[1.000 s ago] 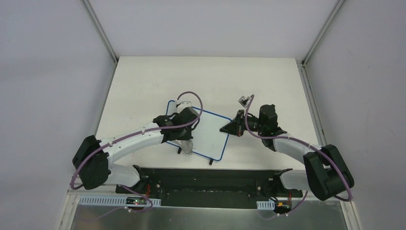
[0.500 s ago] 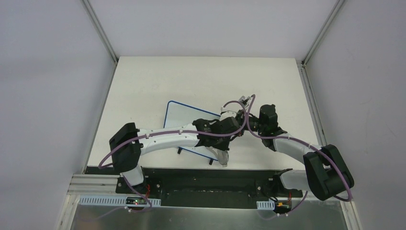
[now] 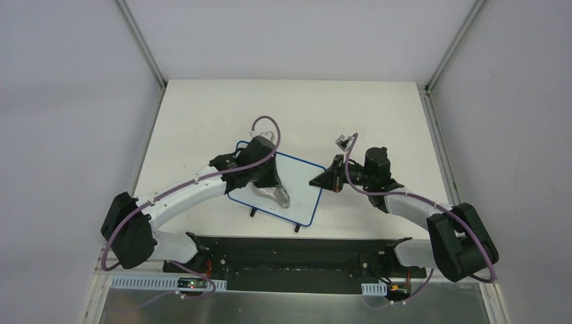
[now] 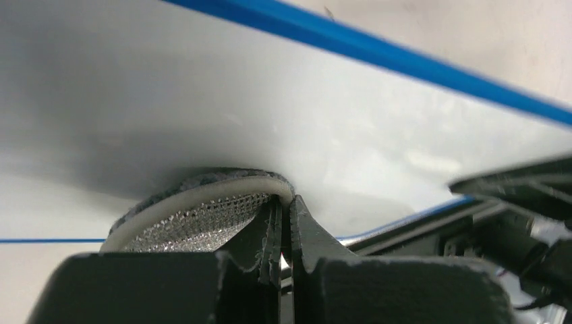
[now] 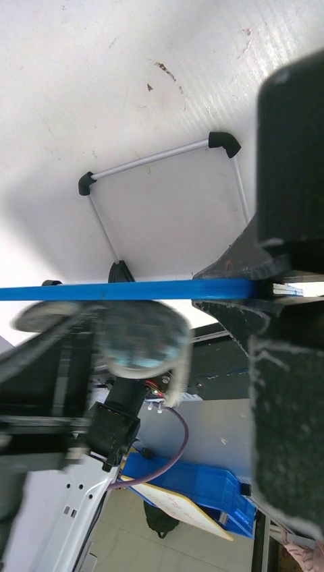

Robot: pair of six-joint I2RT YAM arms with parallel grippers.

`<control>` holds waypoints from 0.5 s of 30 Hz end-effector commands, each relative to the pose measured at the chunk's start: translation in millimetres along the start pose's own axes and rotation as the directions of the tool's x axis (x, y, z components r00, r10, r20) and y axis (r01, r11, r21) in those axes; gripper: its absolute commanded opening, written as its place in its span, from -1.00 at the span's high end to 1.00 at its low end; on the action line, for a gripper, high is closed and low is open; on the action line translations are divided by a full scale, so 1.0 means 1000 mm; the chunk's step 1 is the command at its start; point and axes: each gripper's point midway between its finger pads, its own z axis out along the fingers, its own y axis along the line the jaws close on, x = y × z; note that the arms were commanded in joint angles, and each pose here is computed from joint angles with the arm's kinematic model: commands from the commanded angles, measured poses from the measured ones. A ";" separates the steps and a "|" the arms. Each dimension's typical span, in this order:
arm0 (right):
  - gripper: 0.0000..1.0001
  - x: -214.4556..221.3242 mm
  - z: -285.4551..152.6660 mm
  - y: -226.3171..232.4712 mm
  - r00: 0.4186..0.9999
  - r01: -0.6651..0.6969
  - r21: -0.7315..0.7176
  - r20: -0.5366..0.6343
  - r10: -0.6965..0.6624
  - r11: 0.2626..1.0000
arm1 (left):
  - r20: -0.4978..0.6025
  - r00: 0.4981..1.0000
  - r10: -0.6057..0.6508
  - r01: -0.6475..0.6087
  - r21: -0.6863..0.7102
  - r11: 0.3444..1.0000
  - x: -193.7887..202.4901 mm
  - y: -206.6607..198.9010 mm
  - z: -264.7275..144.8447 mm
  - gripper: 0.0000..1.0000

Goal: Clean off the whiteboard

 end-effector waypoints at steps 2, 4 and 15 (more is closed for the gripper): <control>1.00 0.020 0.000 0.007 0.996 0.057 -0.062 -0.070 -0.062 0.996 | 0.186 0.982 -0.041 0.077 -0.195 0.978 -0.071 0.086 -0.011 1.00; 1.00 0.020 0.000 0.007 0.996 0.058 -0.062 -0.069 -0.062 0.996 | 0.229 0.972 -0.049 0.105 -0.239 0.965 -0.089 0.102 -0.021 1.00; 1.00 0.022 0.001 0.008 0.995 0.055 -0.069 -0.076 -0.060 0.996 | 0.286 0.958 -0.031 0.065 -0.107 0.992 -0.127 0.044 -0.025 1.00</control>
